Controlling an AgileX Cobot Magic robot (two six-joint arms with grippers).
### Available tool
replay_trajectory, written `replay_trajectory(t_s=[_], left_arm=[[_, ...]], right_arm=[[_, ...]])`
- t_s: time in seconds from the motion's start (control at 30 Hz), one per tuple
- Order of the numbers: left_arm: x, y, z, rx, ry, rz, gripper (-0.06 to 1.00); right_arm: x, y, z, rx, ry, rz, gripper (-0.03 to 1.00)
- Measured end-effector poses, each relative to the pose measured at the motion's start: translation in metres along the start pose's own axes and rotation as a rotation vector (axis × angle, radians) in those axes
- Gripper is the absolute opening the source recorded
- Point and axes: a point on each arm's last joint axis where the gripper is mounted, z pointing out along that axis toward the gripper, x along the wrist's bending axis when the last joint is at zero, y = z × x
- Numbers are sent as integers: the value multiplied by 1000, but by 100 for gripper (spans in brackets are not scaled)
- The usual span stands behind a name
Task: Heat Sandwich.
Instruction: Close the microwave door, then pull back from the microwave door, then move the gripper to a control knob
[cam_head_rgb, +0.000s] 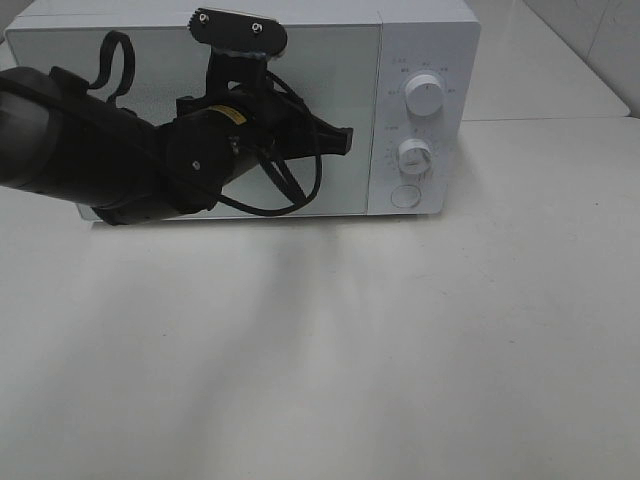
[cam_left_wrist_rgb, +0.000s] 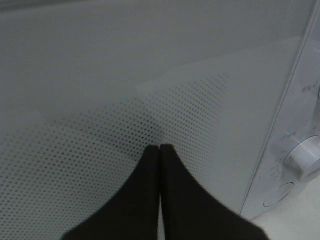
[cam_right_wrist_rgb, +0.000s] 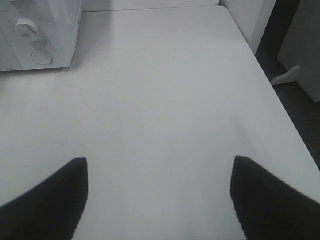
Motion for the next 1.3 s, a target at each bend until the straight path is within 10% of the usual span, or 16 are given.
replay_trajectory(t_s=[0.73, 0.8, 1.03, 1.3], left_arm=[[16, -6, -67, 202, -62, -34, 0], [16, -11, -77, 259, -91, -30, 8], [12, -20, -97, 427, -186, -32, 91], [6, -37, -110, 653, -318, 75, 97]], right_arm=[[0, 0, 0, 0, 0, 0, 76], [0, 0, 0, 0, 0, 0, 76], [0, 0, 0, 0, 0, 0, 76], [0, 0, 0, 0, 0, 0, 76]])
